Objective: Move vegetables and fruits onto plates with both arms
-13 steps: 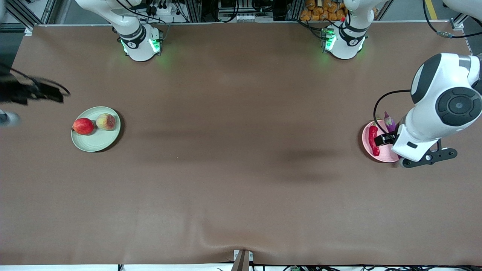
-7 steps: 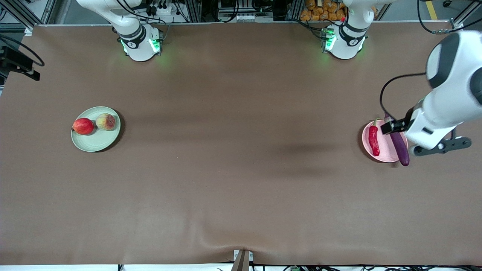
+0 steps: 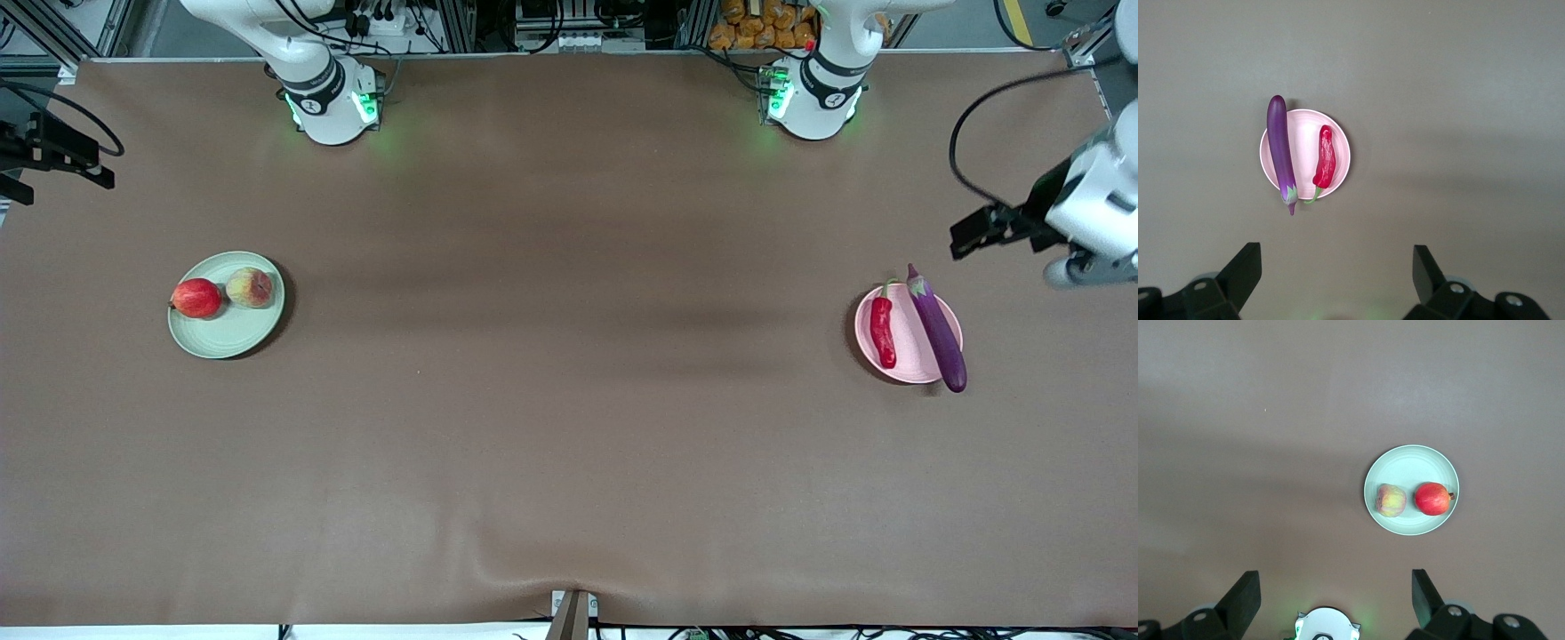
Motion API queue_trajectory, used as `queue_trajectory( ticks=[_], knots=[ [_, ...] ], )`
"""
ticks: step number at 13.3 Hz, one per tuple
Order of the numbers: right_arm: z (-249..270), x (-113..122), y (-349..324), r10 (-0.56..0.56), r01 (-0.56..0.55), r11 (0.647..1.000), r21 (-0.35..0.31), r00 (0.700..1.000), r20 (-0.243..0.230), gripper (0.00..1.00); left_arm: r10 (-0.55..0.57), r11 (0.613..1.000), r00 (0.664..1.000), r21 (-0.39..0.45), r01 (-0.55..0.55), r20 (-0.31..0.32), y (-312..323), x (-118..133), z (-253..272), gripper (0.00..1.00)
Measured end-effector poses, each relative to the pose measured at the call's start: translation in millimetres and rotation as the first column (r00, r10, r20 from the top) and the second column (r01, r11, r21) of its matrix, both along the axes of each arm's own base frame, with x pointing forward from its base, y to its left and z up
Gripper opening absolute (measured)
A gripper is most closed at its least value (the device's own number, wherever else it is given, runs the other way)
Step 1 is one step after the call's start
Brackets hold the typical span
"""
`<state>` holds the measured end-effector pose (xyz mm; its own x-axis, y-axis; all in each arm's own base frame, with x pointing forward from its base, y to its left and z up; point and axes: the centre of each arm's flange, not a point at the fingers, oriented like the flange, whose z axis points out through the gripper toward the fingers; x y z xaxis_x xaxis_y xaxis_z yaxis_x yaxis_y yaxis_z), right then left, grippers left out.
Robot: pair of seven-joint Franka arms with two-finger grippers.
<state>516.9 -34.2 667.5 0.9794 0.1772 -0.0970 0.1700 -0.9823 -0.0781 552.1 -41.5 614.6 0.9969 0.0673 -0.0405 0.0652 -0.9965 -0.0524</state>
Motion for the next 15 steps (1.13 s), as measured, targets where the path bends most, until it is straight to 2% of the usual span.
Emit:
queue_trajectory(
  ticks=[3, 6, 9, 15],
  knots=[
    [-0.3, -8.2, -0.5, -0.012, 0.012, 1.000, 0.001, 1.000, -0.006, 1.00, -0.064, 0.998, 0.997, -0.007, 0.064, 0.034, -3.5, -18.9, 28.5, 1.00],
    [-2.8, -9.4, 2.9, -0.026, 0.026, 1.000, -0.002, 1.000, -0.015, 1.00, -0.134, 0.991, 0.991, -0.008, 0.135, 0.024, -3.5, -28.9, 38.9, 1.00],
    [-3.6, -9.5, 0.5, -0.036, 0.036, 0.999, -0.005, 0.999, -0.017, 1.00, -0.165, 0.986, 0.986, -0.009, 0.165, 0.032, -17.9, -33.6, 51.6, 1.00],
    [-4.1, -10.2, -1.6, -0.041, 0.040, 0.999, -0.007, 0.999, -0.022, 1.00, -0.167, 0.986, 0.986, -0.017, 0.167, 0.006, -30.9, -36.8, 50.5, 1.00]
  ],
)
